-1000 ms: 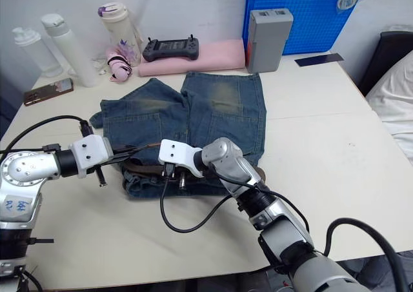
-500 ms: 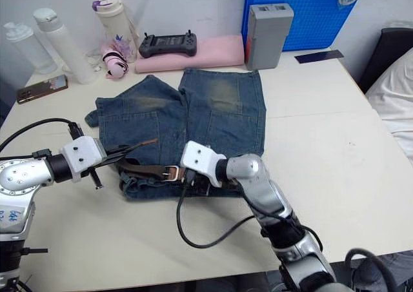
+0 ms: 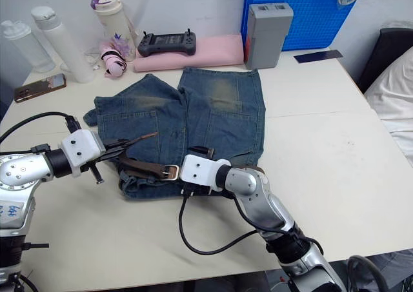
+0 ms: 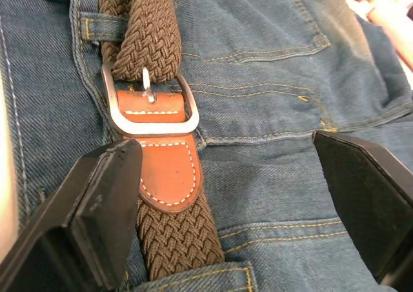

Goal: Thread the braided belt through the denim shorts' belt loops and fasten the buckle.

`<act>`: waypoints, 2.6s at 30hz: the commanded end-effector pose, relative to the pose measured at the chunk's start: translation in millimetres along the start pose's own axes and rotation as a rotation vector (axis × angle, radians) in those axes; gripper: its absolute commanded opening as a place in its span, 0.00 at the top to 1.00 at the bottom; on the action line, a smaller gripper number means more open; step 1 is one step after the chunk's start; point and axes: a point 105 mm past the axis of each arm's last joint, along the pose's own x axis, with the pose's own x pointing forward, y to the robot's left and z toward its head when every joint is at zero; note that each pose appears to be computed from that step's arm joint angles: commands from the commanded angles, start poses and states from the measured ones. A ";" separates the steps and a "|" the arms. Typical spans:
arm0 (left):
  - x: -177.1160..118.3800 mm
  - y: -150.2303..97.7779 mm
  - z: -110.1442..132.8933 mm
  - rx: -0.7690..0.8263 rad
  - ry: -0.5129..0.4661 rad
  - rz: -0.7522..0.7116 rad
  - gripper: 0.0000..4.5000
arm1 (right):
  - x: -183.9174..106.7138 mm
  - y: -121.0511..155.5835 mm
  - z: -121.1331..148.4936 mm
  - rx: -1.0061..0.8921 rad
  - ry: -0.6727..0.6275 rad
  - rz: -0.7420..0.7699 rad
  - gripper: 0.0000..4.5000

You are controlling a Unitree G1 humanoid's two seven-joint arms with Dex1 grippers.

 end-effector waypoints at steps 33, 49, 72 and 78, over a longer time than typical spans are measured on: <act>-4.5 34.6 9.6 0.027 -0.029 0.077 1.00 | -19.7 8.5 6.7 -0.206 -0.012 0.000 0.01; -0.7 25.7 12.2 0.026 -0.041 0.055 1.00 | -7.9 4.0 8.6 -0.280 0.015 -0.064 0.19; 4.3 -16.7 -5.1 0.104 -0.013 -0.184 1.00 | -2.1 -17.0 21.9 -0.331 -0.044 -0.131 0.99; 4.6 -11.8 -7.0 0.116 -0.007 -0.186 1.00 | -3.1 -16.3 23.5 -0.316 -0.055 -0.144 0.99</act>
